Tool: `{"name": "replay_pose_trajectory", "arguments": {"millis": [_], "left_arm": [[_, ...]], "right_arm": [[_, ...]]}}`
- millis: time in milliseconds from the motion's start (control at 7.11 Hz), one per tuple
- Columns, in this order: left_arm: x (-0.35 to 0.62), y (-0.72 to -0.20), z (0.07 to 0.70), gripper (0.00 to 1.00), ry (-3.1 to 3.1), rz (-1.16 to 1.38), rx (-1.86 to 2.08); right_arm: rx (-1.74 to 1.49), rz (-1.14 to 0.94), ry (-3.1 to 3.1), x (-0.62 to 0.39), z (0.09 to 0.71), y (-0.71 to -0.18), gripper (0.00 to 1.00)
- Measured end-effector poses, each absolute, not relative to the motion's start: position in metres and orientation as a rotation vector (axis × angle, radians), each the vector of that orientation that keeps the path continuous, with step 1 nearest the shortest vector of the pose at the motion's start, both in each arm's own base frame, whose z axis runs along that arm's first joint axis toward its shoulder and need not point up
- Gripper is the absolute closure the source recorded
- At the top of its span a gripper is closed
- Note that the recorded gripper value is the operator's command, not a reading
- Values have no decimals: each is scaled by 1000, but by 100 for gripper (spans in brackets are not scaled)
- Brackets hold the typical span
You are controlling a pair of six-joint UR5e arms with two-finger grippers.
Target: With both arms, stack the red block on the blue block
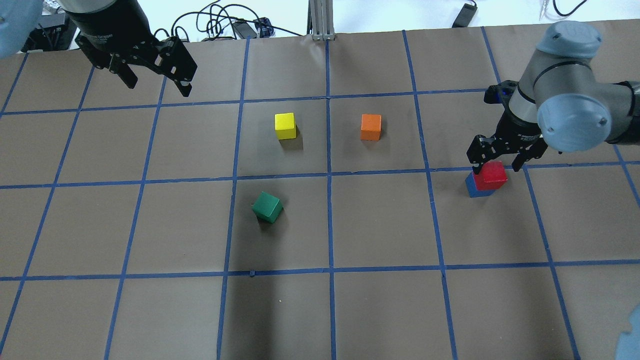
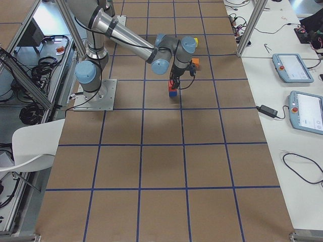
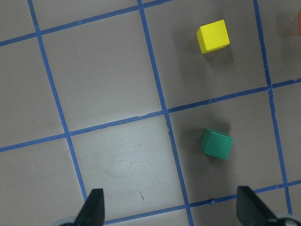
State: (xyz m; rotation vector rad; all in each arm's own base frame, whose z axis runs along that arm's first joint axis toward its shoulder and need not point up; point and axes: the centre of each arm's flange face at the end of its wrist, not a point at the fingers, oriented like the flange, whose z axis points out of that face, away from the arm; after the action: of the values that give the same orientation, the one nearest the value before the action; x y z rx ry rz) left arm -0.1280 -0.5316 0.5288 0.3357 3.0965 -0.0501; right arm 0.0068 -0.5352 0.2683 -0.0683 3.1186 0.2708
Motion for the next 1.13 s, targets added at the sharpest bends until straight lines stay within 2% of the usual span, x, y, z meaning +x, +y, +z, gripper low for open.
{"name": "replay_pose_trajectory", "arguments": {"millis": [281, 704, 985, 1126], "left_arm": [[-128, -531, 529, 0, 3096, -51, 336], [-127, -531, 530, 0, 3096, -54, 335], [-127, -531, 531, 0, 3095, -55, 335], [-127, -531, 531, 0, 3095, -56, 334]], "right_arm": [[-54, 245, 3127, 8, 310, -538, 0], [-53, 289, 3120, 26, 416, -543, 0], [-107, 220, 3140, 66, 481, -532, 0], [-79, 200, 3143, 79, 493, -526, 0]]}}
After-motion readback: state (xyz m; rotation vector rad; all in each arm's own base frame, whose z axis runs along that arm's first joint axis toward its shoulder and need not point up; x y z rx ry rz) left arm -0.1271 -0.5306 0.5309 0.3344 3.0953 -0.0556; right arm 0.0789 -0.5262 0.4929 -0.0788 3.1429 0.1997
